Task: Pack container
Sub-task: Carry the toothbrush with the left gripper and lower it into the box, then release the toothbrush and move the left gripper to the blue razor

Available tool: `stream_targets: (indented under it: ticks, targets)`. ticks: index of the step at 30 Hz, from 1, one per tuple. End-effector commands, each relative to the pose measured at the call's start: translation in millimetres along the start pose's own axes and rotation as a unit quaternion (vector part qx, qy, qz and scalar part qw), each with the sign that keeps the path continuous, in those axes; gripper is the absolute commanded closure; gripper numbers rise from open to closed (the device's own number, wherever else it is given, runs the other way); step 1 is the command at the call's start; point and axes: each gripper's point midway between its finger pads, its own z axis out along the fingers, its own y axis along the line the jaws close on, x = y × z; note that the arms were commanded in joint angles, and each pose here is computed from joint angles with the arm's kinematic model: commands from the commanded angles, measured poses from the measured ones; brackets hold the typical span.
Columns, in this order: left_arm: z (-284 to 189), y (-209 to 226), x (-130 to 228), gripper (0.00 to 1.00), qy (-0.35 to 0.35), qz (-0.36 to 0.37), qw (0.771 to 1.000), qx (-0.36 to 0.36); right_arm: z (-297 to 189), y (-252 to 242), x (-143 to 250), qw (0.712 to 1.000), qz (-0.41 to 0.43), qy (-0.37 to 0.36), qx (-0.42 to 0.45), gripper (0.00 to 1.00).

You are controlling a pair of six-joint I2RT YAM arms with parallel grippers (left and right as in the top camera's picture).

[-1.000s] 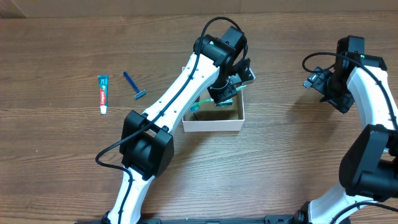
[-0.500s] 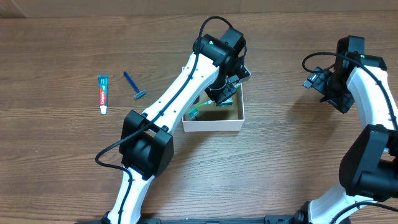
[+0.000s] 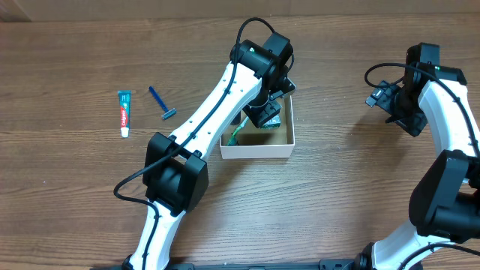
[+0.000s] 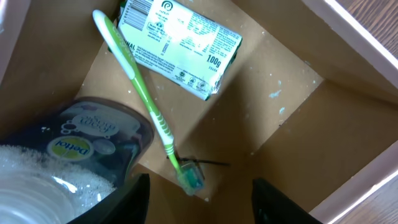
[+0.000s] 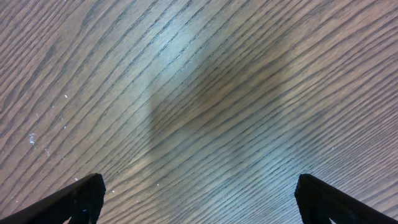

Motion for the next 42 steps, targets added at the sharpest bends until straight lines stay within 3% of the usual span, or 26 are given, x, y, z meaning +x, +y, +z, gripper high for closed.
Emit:
stream_targets:
  ticks: [1,7,10,12,16,21,28,35,42]
  targets:
    - [-48,11,-19,0.50,-0.063,-0.030,0.997,-0.026,-1,-2,-2,1.000,-0.002,-0.005,0.003,0.00]
    - [-165,30,-33,0.51,-0.220,-0.132,0.966,-0.034,-1,-2,-2,1.000,-0.002,-0.005,0.003,0.00]
    - [-213,65,-6,0.44,-0.268,-0.195,0.942,-0.060,-1,-2,-2,1.000,-0.002,-0.005,0.003,0.00]
    - [-219,95,22,0.43,-0.258,-0.252,0.930,-0.071,-1,-2,-2,1.000,-0.002,-0.005,0.003,0.00]
    - [-185,157,90,0.49,-0.177,-0.381,0.905,-0.069,-1,-2,-2,1.000,-0.002,-0.005,0.003,0.00]
    - [-115,194,138,0.52,-0.081,-0.482,0.872,-0.042,-1,-2,-2,1.000,-0.002,-0.005,0.003,0.00]
    - [-14,199,144,0.50,-0.028,-0.564,0.825,-0.003,-1,-2,-2,1.000,-0.002,-0.005,0.003,0.00]
    - [43,195,149,0.48,-0.026,-0.583,0.812,0.004,-1,-2,-2,1.000,-0.002,-0.005,0.003,0.00]
    - [66,201,147,0.47,-0.049,-0.592,0.805,-0.004,-1,-2,-2,1.000,-0.002,-0.005,0.003,0.00]
